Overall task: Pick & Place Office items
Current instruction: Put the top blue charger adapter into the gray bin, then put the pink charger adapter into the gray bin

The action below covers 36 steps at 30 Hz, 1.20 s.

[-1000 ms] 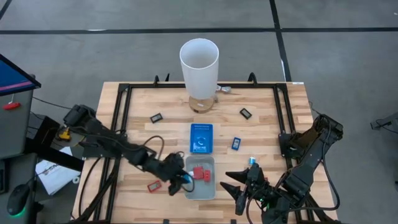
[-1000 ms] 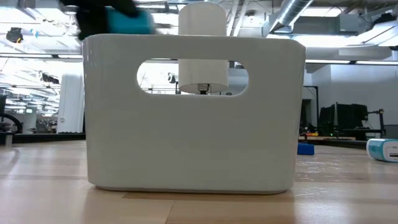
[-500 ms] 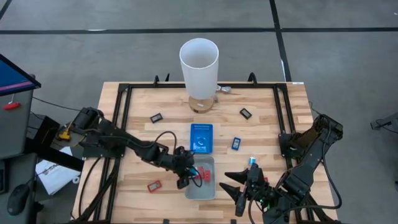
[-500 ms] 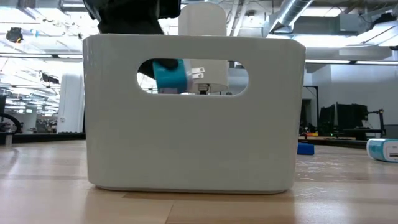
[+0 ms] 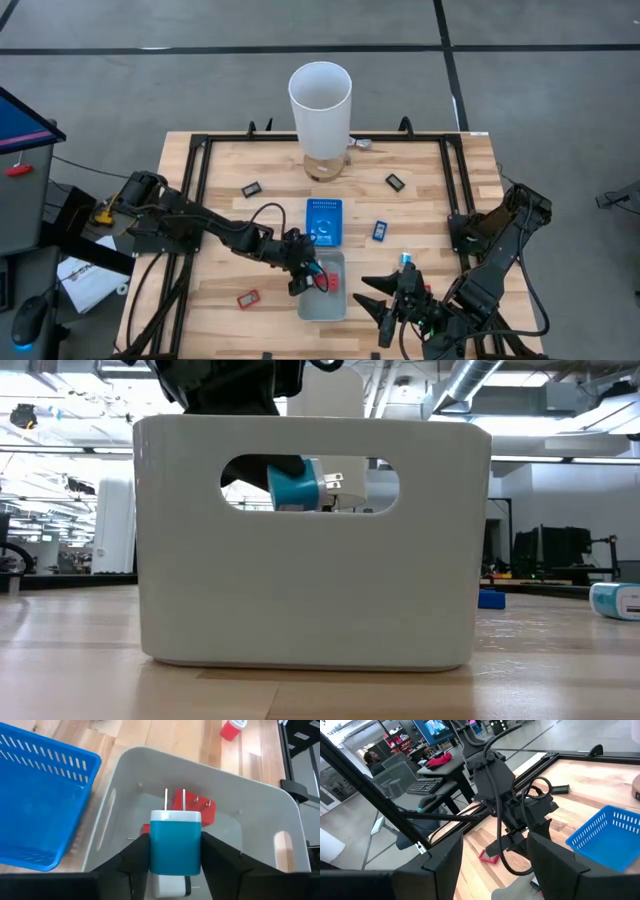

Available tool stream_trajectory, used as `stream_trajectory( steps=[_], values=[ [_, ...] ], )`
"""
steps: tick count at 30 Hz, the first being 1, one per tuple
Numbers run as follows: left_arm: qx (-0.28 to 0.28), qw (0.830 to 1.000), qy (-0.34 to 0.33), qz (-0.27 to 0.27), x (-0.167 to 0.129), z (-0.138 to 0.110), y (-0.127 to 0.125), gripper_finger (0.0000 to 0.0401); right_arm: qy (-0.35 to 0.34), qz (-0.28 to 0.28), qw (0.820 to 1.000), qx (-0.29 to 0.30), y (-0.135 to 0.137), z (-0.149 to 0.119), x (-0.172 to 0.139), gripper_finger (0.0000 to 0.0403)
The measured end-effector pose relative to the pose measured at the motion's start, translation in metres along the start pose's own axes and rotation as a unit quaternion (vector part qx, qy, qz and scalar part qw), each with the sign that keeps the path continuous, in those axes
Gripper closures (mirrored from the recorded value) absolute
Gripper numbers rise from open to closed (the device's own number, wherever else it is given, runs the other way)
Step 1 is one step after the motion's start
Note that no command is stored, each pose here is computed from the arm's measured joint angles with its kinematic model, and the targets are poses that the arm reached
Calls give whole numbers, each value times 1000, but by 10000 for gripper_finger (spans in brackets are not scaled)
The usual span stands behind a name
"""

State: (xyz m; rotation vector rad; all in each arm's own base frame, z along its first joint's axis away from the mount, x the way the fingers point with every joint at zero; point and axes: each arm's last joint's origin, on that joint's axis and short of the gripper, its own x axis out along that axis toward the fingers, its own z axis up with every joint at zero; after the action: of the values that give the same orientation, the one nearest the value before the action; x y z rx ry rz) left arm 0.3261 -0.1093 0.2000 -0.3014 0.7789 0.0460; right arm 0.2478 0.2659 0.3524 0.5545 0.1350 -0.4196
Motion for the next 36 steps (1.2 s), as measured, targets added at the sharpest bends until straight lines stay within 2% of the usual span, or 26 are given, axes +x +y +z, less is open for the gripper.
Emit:
stream_trajectory(
  steps=[8,15,17,22,25,28,30,33,36],
  values=[
    [1,1000,-12,-24,0,3,-4,219,0,0,1000,2,0,0,0,188],
    [-2,999,-29,-36,-1,6,-6,215,9,-4,1000,1,-3,-2,-2,188],
    [6,999,-31,-42,-6,7,-8,215,25,-5,1000,10,-6,-6,-5,188],
    [70,991,-51,-106,-31,12,-23,216,120,-19,991,48,-15,-23,-21,188],
    [90,986,-58,-125,-54,11,-32,216,188,-62,976,91,-23,-47,-33,188],
    [93,988,-55,-113,-77,6,-37,216,254,-137,944,161,-29,-82,-42,188],
    [89,989,-69,-98,-92,3,-40,216,267,-178,924,210,-30,-107,-46,188],
    [82,988,-102,-78,-110,2,-45,216,304,-194,897,256,-22,-132,-31,191],
    [71,987,-128,-69,-123,2,-47,216,329,-238,871,276,-16,-145,1,204]
  ],
)
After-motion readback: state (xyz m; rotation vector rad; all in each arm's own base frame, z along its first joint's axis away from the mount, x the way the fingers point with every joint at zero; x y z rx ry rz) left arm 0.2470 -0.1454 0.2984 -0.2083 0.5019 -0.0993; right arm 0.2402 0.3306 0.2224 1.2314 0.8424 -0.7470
